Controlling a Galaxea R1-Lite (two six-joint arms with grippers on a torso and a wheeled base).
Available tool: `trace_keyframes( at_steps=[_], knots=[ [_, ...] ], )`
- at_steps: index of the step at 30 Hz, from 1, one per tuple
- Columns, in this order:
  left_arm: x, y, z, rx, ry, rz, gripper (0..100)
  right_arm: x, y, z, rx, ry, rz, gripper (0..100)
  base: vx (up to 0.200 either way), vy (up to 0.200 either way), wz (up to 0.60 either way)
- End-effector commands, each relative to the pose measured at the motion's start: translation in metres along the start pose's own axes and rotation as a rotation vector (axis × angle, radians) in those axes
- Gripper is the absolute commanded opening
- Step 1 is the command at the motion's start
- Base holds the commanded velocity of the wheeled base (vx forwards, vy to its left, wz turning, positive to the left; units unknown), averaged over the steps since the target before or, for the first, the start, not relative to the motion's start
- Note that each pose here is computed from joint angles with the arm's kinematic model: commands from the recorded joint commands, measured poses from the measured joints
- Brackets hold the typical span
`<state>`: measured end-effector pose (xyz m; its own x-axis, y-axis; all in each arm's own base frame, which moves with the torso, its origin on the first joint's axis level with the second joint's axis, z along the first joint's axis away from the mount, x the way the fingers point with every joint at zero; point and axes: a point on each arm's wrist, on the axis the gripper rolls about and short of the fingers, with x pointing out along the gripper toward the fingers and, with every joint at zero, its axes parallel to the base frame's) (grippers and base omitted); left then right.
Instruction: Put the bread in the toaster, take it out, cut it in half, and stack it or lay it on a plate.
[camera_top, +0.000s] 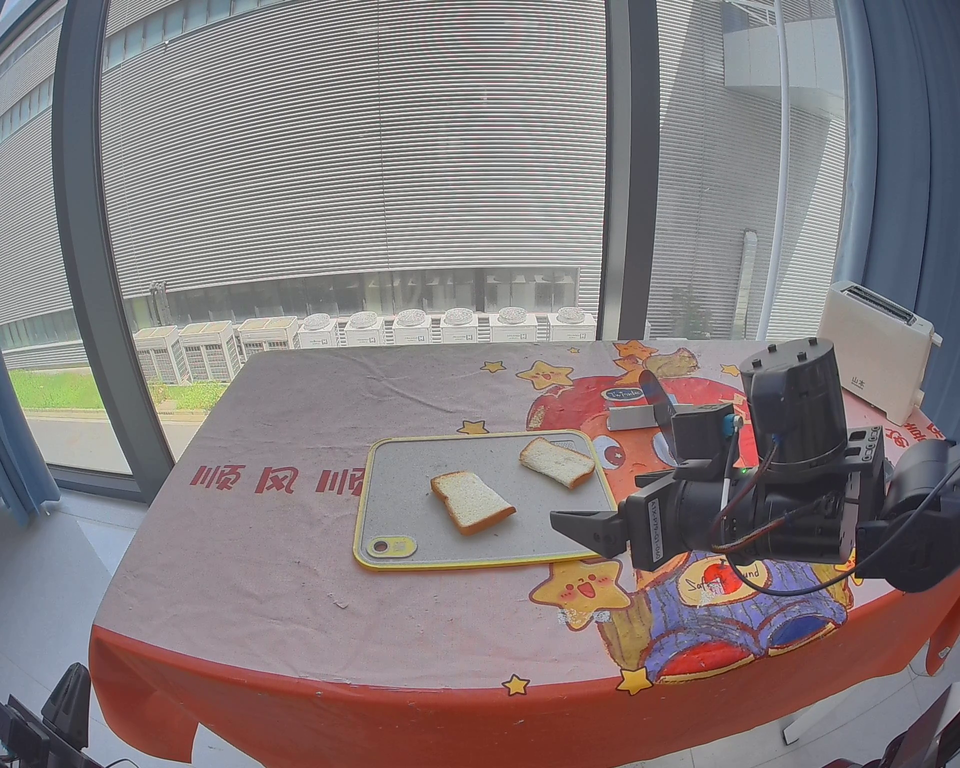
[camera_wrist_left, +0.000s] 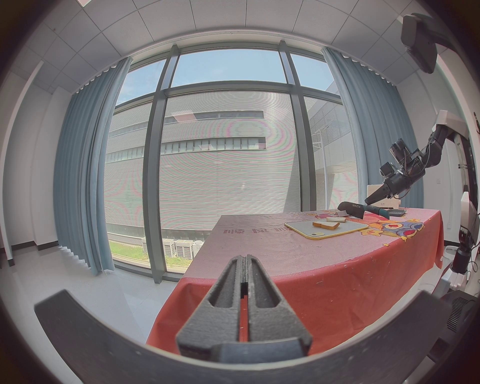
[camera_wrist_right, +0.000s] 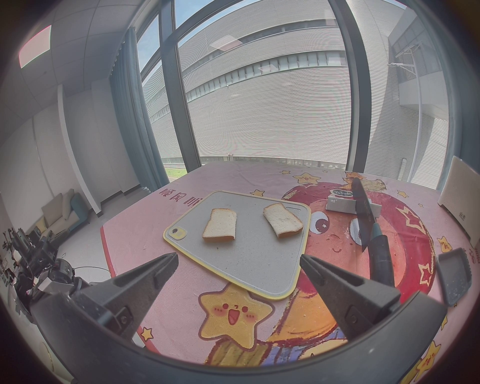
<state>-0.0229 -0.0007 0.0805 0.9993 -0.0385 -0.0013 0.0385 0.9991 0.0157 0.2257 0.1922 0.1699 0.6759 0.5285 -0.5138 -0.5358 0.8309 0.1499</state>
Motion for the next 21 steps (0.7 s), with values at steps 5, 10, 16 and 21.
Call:
trace_keyframes(
  at_steps=[5,10,16,21],
  knots=[
    [0.0,0.0,-0.005,-0.002,0.0,0.0,0,-0.003,-0.002,0.005,0.008,-0.021,-0.005,100,0.0,0.0,0.0],
    [0.0,0.0,-0.005,0.0,0.0,0.0,0,0.003,-0.006,0.034,0.013,-0.097,-0.027,100,0.0,0.0,0.0],
    [0.0,0.0,-0.005,0.0,0.0,0.0,0,0.038,-0.025,0.06,0.04,-0.137,-0.08,100,0.0,0.0,0.0],
    [0.0,0.0,-0.005,0.0,0.0,0.0,0,0.07,-0.05,0.061,0.028,-0.116,-0.131,100,0.0,0.0,0.0]
  ],
)
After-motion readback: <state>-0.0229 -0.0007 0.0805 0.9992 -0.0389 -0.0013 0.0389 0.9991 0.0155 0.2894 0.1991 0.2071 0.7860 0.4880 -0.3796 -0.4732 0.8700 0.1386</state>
